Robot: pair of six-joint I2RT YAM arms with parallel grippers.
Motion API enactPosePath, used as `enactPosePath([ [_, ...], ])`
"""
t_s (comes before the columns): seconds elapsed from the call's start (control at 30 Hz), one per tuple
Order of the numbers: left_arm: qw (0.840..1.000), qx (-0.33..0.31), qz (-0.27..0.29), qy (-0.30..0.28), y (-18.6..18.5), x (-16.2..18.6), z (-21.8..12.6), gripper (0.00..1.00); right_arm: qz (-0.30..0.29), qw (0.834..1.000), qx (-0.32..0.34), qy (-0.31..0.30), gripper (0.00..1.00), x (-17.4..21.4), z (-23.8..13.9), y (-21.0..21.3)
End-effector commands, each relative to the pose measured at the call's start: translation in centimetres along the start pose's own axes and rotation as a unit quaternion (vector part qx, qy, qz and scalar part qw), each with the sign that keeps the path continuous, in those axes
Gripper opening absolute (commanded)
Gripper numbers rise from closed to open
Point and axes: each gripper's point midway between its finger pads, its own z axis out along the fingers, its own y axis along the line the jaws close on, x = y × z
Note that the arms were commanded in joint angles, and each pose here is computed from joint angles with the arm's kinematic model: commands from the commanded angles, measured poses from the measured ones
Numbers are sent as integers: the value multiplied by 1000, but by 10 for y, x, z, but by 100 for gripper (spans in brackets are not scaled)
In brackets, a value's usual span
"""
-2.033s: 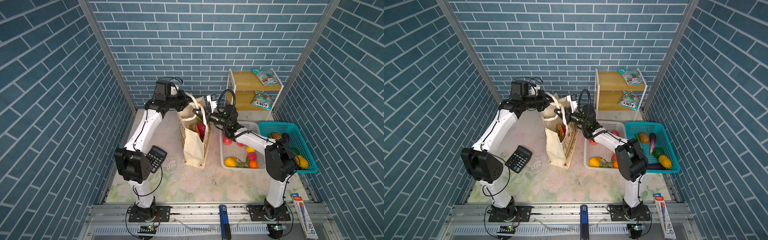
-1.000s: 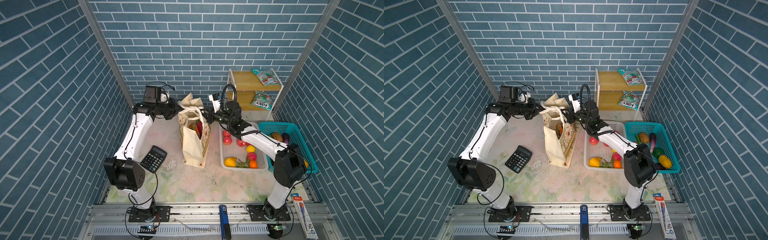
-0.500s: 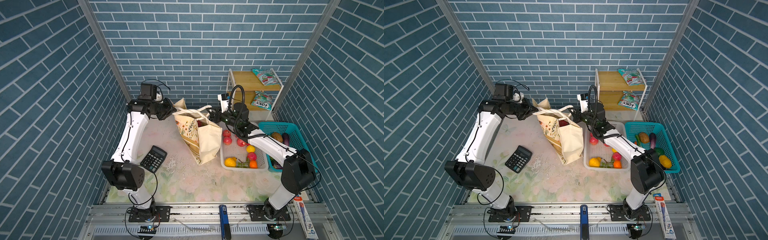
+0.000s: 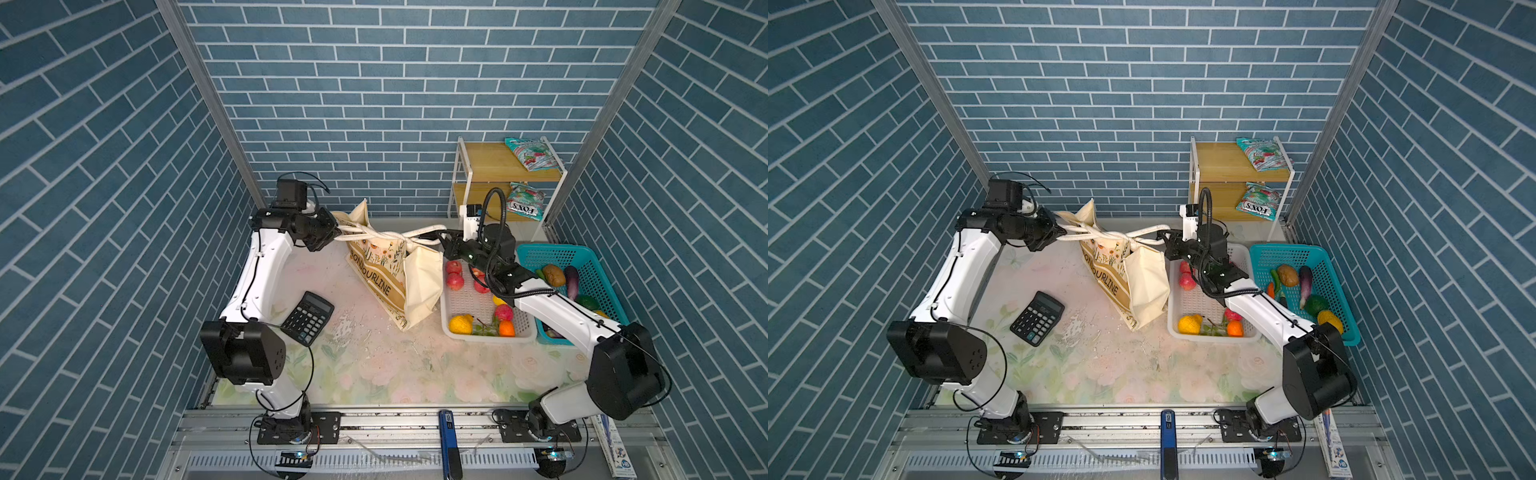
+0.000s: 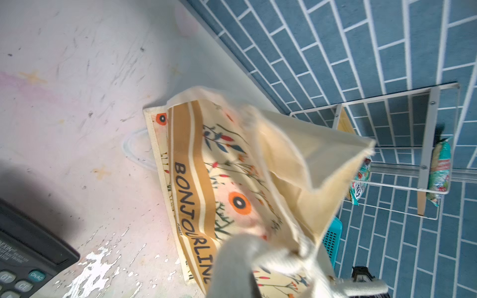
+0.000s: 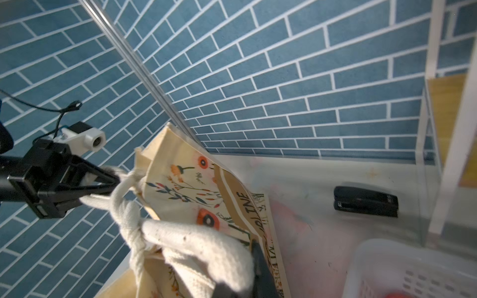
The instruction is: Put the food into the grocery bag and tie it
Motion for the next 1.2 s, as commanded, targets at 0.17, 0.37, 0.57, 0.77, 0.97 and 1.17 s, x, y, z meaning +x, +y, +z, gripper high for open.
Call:
enactPosePath([
  [0.17,979,-125,-75,-141,114,-72,-33,0,54,948,288,-122,0,-39,-75,-153],
  [0.37,974,-137,-90,-158,135,-88,-42,0,25,933,344,-101,0,-26,-94,-179],
  [0.57,970,-143,-102,-169,152,-96,-47,0,12,923,372,-103,0,-26,-109,-195],
  [0.77,964,-153,-118,-184,172,-105,-60,0,5,915,389,-107,0,-35,-124,-210],
  [0.97,968,-131,-115,-181,166,-107,-56,0,6,925,364,-111,0,-40,-117,-206],
  [1.17,981,-39,-95,-165,128,-106,-42,0,-6,968,218,-122,0,-58,-78,-164],
])
